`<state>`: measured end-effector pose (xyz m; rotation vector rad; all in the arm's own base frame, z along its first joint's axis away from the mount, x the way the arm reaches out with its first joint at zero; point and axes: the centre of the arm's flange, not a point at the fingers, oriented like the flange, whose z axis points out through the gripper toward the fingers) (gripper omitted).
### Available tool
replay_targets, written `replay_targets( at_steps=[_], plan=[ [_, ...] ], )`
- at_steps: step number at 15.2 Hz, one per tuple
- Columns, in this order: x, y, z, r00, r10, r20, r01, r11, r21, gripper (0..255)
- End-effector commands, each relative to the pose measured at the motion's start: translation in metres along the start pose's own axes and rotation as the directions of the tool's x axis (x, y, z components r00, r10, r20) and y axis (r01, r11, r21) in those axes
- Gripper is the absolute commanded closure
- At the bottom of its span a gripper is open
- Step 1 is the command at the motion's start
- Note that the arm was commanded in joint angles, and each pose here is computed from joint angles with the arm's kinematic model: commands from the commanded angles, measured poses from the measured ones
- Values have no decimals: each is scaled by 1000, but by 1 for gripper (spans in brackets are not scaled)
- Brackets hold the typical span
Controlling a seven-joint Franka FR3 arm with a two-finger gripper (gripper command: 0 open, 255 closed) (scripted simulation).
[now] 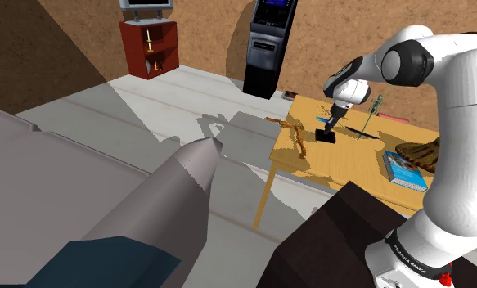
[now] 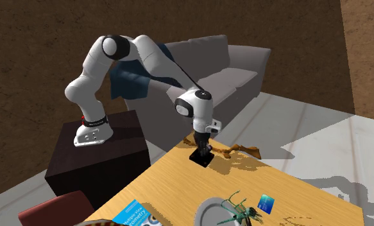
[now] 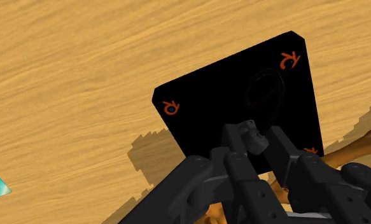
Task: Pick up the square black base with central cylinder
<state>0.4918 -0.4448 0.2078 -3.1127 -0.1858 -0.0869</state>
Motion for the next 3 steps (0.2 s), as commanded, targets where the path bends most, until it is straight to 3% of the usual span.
replay_targets(
  at_steps=[1, 3],
  plan=[
    [1, -1, -11, 1000, 0, 0, 0, 1000, 0, 255],
    [1, -1, -12, 1000, 0, 0, 0, 1000, 0, 255]
  ],
)
